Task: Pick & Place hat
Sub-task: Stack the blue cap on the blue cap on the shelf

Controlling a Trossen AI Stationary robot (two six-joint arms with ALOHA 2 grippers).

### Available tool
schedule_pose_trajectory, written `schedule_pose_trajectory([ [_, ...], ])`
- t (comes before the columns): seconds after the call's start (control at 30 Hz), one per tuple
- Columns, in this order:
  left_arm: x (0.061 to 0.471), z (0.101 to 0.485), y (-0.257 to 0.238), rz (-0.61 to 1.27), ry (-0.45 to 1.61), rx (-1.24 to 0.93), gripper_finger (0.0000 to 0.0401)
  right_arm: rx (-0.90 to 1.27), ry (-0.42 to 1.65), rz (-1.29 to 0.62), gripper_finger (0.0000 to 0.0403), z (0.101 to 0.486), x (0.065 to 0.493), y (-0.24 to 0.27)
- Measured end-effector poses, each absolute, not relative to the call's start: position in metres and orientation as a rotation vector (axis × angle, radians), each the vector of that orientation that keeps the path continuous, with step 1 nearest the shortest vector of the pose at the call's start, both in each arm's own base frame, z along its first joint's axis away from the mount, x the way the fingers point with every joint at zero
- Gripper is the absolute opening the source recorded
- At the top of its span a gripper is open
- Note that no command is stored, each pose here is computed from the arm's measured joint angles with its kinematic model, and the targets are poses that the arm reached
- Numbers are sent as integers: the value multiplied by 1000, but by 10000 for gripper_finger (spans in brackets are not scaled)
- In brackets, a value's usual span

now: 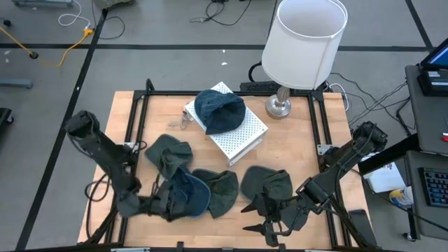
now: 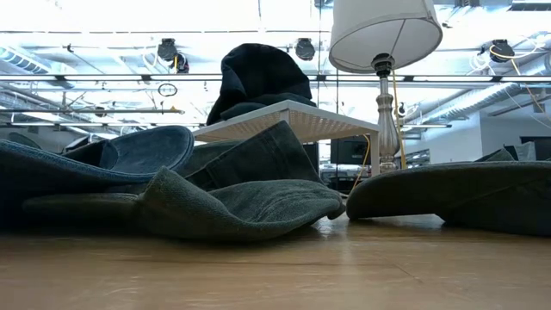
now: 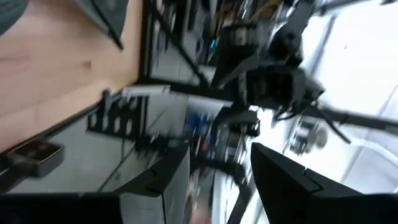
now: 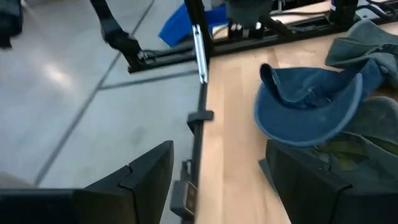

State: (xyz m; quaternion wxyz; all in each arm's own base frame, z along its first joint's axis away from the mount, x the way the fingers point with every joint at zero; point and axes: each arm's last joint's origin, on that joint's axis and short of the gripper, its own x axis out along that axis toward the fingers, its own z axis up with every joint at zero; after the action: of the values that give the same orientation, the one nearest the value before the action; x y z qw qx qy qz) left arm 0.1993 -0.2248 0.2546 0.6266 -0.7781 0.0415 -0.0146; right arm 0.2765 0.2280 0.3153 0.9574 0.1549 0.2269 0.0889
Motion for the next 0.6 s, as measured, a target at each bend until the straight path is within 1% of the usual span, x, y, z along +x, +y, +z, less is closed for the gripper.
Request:
schedule_pose_trajectory([
  [0.27,209,252,-276,178,-172,-1734,171,420,408,188,251,316,278,230],
  [0.43,218,237,-304,263,-278,-1731,170,504,398,183,251,318,279,230],
  [0.6,232,218,-326,332,-375,-1728,170,500,406,239,251,319,279,232],
])
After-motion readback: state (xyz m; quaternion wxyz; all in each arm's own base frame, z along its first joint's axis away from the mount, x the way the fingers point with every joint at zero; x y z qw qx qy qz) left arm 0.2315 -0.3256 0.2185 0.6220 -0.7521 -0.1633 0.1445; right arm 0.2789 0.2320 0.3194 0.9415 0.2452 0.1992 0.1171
